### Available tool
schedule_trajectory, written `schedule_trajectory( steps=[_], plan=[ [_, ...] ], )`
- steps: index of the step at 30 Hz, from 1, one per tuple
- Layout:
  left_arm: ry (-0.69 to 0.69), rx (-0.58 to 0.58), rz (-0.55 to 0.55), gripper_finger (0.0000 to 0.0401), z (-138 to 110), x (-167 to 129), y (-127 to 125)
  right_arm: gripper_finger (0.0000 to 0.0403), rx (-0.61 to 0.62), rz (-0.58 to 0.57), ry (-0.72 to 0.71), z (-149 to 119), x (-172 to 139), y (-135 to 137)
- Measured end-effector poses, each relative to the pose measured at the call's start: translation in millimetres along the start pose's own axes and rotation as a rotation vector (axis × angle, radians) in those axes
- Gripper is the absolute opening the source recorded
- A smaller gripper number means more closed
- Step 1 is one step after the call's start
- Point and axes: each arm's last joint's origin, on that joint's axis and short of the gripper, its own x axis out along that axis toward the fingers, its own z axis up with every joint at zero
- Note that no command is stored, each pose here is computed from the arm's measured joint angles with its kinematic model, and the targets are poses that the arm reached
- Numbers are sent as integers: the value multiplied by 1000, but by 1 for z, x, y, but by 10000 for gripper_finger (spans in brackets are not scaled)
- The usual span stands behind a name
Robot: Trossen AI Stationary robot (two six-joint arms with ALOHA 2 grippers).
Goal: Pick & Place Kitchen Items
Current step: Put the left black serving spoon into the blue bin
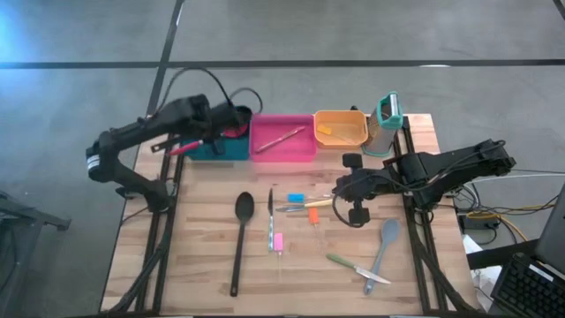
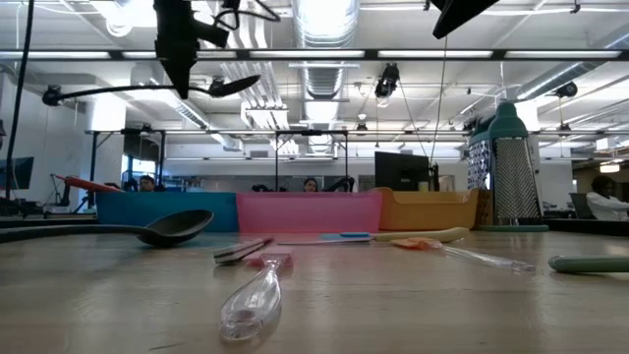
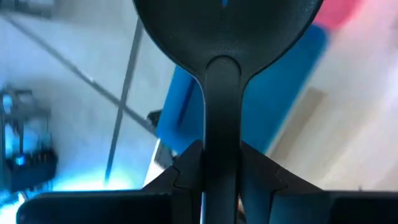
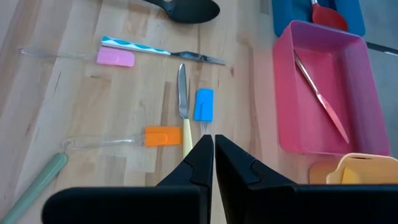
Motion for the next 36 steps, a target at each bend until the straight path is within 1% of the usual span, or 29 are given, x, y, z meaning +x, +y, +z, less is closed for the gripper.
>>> schedule_trajectory(
  steps=[4,9,11,17,23,28,36],
  plan=[
    [72,-43,-18,73,-6,18,19,11,-2,-19,3,-1,1,-1],
    [176,-54,-41,73,-7,47,27,11,-22,-36,2,0,1,-3],
    [210,-42,-54,73,-3,59,25,11,-17,-45,-5,0,2,-4],
    [324,48,-91,73,12,98,9,11,-5,-70,-4,0,3,-8],
    [430,97,-116,73,22,136,-5,11,-4,-70,-2,0,3,-8],
    [465,108,-123,73,27,159,-6,11,-7,-70,4,-1,4,-8],
    [513,50,-146,73,24,188,5,11,-9,-70,15,-4,7,-8]
  ],
)
